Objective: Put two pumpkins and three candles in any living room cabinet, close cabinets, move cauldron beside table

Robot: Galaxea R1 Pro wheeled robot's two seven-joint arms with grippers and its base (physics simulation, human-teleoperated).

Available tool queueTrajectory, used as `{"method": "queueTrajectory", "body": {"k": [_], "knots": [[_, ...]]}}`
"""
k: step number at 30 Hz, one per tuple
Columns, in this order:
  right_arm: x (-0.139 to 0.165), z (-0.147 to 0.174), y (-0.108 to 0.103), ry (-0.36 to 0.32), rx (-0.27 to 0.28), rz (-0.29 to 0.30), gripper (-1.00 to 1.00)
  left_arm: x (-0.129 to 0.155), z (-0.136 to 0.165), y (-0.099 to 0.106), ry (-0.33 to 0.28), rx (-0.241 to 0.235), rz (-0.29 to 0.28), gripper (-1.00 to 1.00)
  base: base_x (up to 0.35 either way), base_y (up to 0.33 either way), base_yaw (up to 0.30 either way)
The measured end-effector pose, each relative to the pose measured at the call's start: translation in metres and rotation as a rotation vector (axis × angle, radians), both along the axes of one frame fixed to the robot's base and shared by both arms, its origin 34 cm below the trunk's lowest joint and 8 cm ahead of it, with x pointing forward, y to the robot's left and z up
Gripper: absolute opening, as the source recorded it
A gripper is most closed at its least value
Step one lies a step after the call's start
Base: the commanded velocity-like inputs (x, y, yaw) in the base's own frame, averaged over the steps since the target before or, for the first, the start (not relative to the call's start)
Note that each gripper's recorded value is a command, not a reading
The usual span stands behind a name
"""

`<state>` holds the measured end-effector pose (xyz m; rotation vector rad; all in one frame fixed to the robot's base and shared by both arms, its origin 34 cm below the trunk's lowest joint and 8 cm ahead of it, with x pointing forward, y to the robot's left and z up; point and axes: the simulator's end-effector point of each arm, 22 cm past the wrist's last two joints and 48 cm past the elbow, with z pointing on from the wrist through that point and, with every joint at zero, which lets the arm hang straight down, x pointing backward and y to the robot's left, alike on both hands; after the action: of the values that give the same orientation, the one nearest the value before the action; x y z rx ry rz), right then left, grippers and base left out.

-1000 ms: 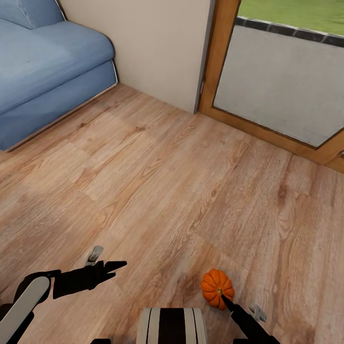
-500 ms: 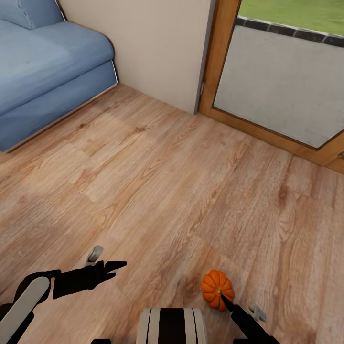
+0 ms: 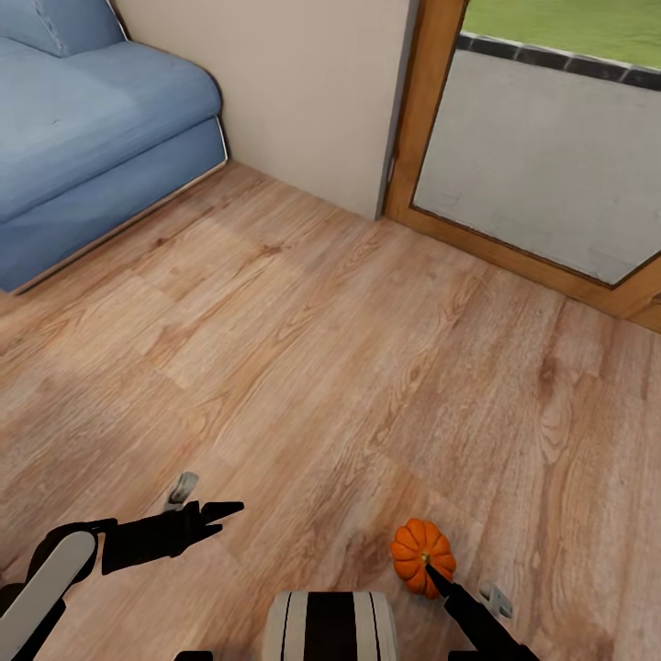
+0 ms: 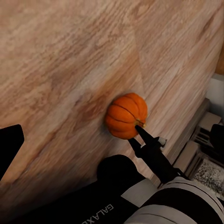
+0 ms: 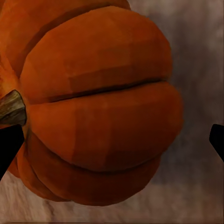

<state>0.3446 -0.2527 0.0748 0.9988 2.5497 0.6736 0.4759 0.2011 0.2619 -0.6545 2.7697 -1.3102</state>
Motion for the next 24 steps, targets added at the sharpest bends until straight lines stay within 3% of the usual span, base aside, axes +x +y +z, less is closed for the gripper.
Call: {"method": "queueTrajectory", "body": {"k": [24], "knots": [[-0.0013,0.0008,0.0042,-0.002,0.008,0.017,1.0,0.0001,0.0,0.0,-0.001,0.001,-0.001,1.0,0.045,0.002,0.0]]}}
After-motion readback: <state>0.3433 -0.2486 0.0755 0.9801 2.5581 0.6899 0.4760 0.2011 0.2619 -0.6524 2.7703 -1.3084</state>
